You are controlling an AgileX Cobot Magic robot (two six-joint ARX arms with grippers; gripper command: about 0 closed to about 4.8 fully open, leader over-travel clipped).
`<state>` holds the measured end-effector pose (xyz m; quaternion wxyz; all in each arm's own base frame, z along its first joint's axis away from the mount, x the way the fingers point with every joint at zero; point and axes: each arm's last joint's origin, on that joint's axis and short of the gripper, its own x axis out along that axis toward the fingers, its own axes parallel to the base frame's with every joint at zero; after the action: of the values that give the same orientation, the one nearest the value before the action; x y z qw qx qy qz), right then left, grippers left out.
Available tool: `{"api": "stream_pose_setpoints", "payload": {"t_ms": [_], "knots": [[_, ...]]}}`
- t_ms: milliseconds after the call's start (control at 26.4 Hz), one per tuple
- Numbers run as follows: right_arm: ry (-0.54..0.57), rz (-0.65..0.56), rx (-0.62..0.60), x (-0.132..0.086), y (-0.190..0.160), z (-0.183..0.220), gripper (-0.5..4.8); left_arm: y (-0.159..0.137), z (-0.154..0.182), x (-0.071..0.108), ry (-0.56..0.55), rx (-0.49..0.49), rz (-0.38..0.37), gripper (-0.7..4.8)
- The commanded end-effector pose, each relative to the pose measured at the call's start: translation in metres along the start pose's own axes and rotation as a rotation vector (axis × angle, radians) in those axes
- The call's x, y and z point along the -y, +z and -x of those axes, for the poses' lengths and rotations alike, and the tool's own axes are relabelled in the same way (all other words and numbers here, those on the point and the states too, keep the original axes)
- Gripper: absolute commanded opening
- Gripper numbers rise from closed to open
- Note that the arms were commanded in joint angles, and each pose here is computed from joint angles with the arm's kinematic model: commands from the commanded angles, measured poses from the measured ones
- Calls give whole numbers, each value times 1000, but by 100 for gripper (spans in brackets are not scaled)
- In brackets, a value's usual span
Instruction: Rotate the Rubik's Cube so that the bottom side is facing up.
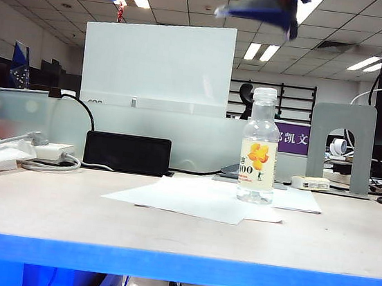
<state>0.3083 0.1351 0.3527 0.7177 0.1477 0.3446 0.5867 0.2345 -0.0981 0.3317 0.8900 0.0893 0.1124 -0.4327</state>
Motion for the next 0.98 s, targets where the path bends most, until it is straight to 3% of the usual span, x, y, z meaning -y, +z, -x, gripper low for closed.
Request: {"api": "stream_pose_setpoints", "payload": {"t_ms": [38,151,454,719,984], "knots": [[-112,85,64,-14,8,10,250,10,6,1,19,-33,50,109],[-184,123,101,-27,10,19,238,16,11,1,33,-82,74,109],[-210,170,141,-49,10,33,228,28,23,2,116,-187,112,108],[-208,171,142,-62,6,40,228,41,29,1,170,-290,210,105],[-213,162,136,-73,1,47,228,50,21,-6,198,-352,326,52]]}}
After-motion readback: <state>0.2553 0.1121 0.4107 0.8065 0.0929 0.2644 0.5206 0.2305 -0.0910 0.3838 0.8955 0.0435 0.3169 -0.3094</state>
